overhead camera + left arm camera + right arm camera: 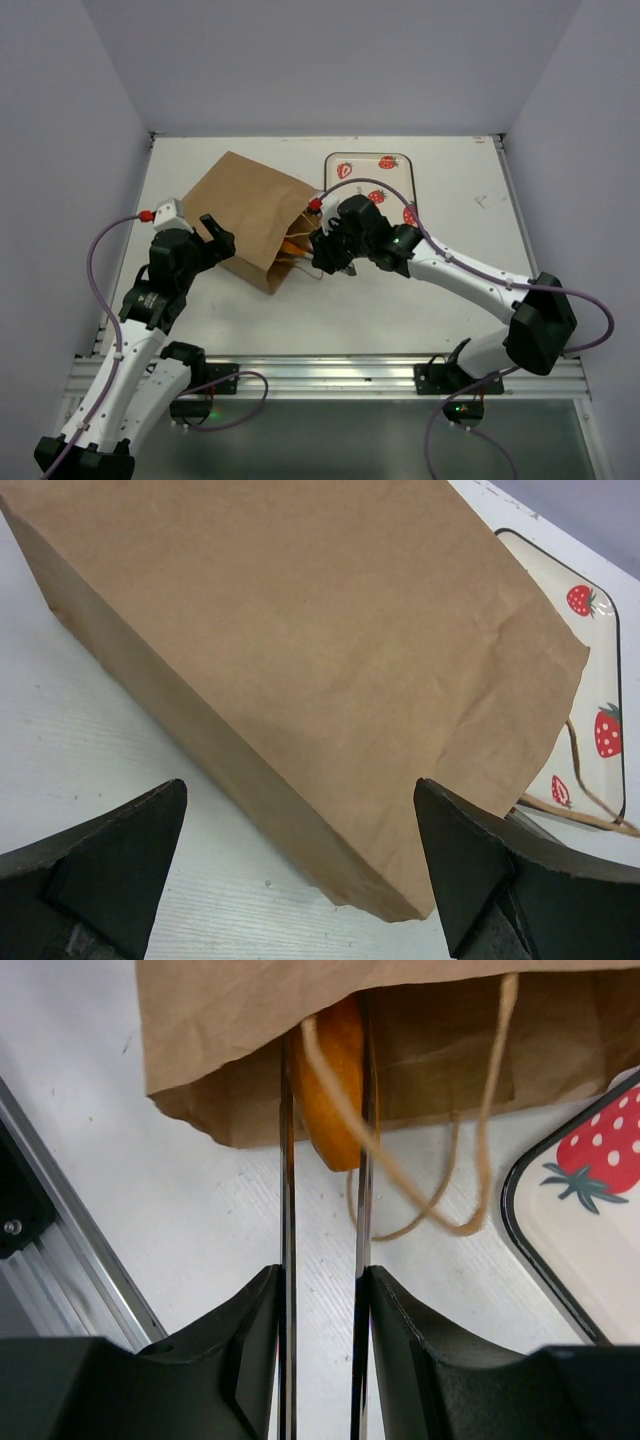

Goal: Take the fake bread out of the paper bag

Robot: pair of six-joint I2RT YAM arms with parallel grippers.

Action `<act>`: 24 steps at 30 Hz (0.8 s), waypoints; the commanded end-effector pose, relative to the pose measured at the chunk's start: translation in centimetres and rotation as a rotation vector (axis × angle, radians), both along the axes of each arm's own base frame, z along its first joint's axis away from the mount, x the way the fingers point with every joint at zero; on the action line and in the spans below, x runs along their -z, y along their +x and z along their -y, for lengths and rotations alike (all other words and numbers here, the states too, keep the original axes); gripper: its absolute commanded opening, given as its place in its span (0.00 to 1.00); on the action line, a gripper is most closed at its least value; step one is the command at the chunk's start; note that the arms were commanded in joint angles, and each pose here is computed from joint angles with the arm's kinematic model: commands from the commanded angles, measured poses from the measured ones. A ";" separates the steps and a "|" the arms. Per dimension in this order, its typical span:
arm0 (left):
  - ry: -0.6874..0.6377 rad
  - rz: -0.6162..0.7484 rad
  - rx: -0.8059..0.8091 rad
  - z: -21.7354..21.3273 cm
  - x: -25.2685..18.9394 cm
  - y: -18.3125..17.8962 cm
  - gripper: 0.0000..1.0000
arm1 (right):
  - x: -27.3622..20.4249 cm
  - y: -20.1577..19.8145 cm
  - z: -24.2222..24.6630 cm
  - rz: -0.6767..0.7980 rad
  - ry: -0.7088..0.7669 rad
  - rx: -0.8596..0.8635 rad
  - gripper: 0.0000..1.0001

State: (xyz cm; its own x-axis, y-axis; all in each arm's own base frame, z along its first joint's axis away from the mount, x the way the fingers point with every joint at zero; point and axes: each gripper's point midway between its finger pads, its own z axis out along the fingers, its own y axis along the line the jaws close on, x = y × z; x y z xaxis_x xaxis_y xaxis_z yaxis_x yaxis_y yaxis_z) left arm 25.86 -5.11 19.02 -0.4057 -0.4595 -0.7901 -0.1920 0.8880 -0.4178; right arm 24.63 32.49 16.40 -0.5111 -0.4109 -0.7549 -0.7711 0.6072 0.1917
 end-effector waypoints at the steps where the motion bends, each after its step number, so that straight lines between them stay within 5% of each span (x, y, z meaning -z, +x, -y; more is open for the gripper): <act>1: -0.025 0.048 -0.021 0.0 -1.1 0.5 1.00 | -2.9 -0.1 0.8 0.053 0.063 0.038 0.34; 14: -0.071 0.044 0.092 2.2 -0.6 0.5 1.00 | -2.0 -2.1 3.1 0.023 0.055 0.063 0.33; 21: -0.314 0.009 0.166 5.6 0.9 -0.7 1.00 | -1.7 -1.8 3.1 0.028 0.067 0.083 0.33; 24: -0.399 0.097 0.181 6.1 -0.8 -1.4 1.00 | -1.5 -1.5 3.1 0.034 0.056 0.092 0.32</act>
